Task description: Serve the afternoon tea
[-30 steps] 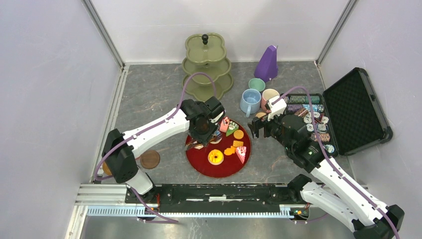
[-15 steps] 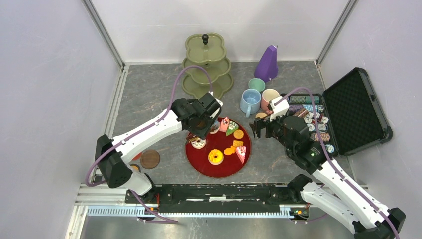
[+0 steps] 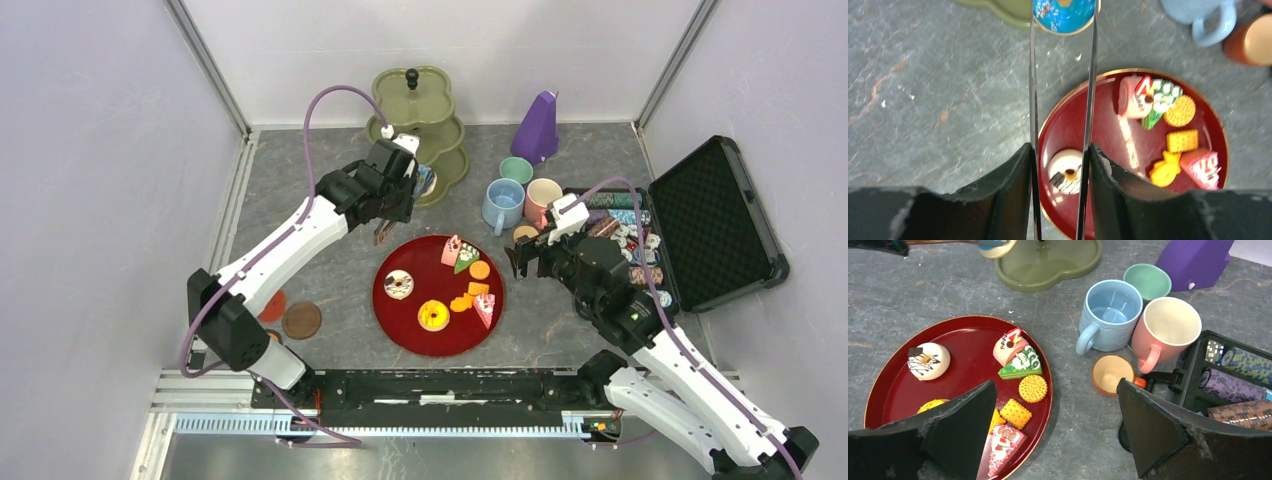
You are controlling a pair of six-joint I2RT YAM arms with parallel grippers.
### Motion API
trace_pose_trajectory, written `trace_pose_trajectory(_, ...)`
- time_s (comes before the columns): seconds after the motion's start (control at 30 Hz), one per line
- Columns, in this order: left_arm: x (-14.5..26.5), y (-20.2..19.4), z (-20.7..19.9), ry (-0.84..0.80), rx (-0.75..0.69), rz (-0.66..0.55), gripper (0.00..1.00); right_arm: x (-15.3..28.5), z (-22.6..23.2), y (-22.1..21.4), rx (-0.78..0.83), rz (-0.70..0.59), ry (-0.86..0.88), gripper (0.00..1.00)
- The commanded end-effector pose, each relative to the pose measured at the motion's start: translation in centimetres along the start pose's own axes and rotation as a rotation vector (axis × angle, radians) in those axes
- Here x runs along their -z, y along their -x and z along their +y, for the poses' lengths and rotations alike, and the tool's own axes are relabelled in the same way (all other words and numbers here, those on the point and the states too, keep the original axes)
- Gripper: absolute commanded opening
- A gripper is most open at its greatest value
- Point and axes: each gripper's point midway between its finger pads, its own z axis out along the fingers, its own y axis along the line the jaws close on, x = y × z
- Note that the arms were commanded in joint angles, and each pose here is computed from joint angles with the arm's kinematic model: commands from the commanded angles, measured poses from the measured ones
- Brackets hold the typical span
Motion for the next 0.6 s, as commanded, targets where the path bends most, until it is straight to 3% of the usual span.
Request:
trace_pose_trajectory(0.0, -2.1, 4.3, -1.5, -0.033, 0.091, -0.103, 0.44, 0.8, -0.5, 2.0, -0.012, -0.063, -0.028, 0.98)
trace_pose_trajectory(0.33, -5.2, 3.7, -1.7, -0.006, 0.097, -0.065, 0.43, 1.2, -1.2, 1.4, -0.004, -0.061, -0.059, 0.98)
trace_pose_trajectory(0.57, -4.7, 2.5, -1.2, 0.002, 0.104, -0.061, 0.41, 1.3, -1.1, 1.5, -0.005, -0.062, -0.055, 0.98)
